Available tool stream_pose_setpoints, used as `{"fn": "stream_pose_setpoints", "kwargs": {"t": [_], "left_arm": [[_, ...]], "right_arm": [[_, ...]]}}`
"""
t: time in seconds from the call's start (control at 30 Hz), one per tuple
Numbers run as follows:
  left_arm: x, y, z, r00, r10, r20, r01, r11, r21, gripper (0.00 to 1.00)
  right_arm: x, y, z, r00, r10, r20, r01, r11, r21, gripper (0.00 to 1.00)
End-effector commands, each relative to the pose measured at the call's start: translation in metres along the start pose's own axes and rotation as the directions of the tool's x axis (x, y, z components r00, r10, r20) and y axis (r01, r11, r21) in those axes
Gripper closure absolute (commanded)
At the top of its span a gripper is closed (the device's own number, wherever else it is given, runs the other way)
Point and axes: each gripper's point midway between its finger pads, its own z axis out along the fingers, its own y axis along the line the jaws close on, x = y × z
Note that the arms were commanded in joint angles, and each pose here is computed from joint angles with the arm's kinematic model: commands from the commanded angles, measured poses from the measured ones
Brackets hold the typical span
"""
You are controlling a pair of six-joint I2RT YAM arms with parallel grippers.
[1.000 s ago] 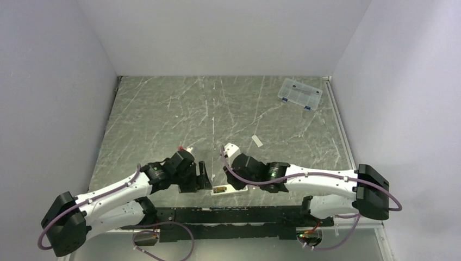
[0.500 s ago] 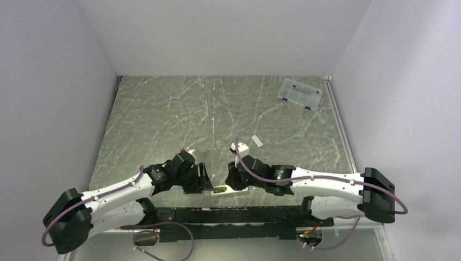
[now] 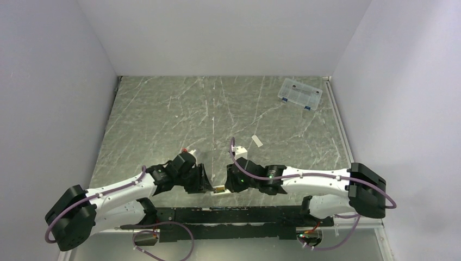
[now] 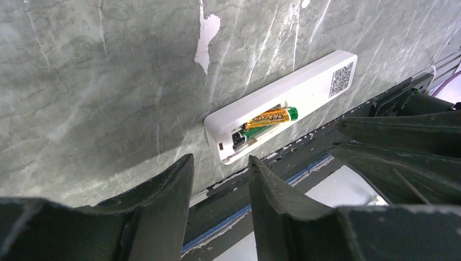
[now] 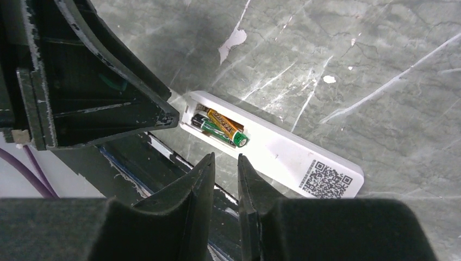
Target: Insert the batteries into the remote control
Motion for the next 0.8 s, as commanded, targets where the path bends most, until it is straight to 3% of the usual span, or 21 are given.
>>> {"fn": "stream_pose_setpoints", "kwargs": {"t": [0.0, 0.77], "left_arm": [[-0.001, -0.006, 0.004, 1.0, 0.003, 0.006, -0.004, 0.999, 0.035, 0.55], [0.001, -0.006, 0.007, 1.0, 0.009, -0.004, -0.009, 0.999, 0.044, 0.7]], "right_arm": [[-0.004, 0.008, 0.005, 0.999, 0.046, 0.004, -0.046, 0.999, -0.013, 0.75], [0.005, 0.004, 0.022, 0.994, 0.103, -0.037, -0.102, 0.995, 0.005, 0.76]]}}
